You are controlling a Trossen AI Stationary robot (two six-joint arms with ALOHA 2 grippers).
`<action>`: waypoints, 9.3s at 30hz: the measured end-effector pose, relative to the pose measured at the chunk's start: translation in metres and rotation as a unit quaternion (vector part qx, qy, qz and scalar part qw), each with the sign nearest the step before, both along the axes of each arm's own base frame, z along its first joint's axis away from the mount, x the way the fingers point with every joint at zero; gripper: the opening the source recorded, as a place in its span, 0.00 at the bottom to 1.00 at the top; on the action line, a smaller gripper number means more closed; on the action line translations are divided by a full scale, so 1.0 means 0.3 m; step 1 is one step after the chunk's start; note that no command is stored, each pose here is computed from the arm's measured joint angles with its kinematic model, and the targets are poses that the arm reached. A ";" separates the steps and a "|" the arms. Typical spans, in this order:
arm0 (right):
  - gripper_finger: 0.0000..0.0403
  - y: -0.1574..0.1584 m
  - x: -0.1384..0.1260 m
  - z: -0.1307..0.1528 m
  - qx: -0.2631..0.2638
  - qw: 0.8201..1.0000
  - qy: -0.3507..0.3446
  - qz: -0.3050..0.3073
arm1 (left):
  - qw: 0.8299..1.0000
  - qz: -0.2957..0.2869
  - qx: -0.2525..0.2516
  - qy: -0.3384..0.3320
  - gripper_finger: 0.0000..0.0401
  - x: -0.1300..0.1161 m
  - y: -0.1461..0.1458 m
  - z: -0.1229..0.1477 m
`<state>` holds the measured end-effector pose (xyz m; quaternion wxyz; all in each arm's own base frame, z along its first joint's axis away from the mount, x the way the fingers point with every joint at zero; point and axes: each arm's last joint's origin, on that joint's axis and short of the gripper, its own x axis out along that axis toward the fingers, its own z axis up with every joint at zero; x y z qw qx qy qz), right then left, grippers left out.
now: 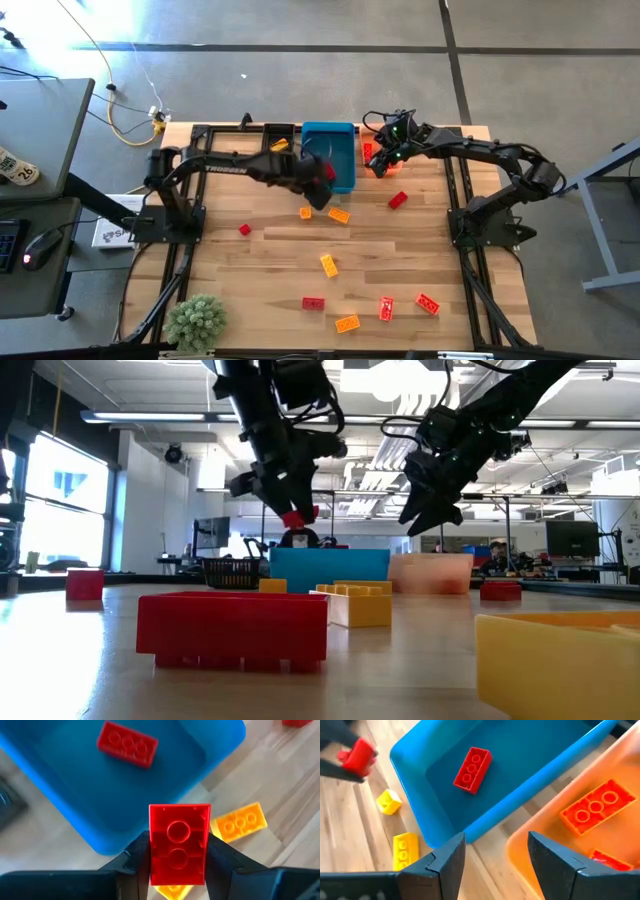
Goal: Sort & place blocks by color
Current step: Put the red game piece into the blue bin, then put the yellow game piece into the black bin
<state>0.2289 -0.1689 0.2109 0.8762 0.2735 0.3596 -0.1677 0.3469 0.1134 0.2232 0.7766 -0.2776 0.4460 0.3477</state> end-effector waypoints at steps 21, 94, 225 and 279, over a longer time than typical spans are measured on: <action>0.50 0.248 0.138 0.004 0.133 0.991 -0.006 -0.013 | 0.999 -0.046 -0.006 -0.019 0.32 -0.065 0.267 -0.046; 0.62 0.467 0.326 -0.239 -0.077 0.988 0.058 0.124 | 0.989 -0.145 0.019 0.018 0.52 -0.150 0.386 0.455; 0.28 0.635 0.243 0.103 0.005 0.977 -0.144 0.156 | 0.879 -0.476 -0.042 0.011 0.49 0.208 -0.188 0.266; 0.56 0.161 0.150 0.087 -0.119 0.987 -0.097 0.045 | 0.960 -0.238 -0.011 0.147 0.29 -0.033 0.341 0.249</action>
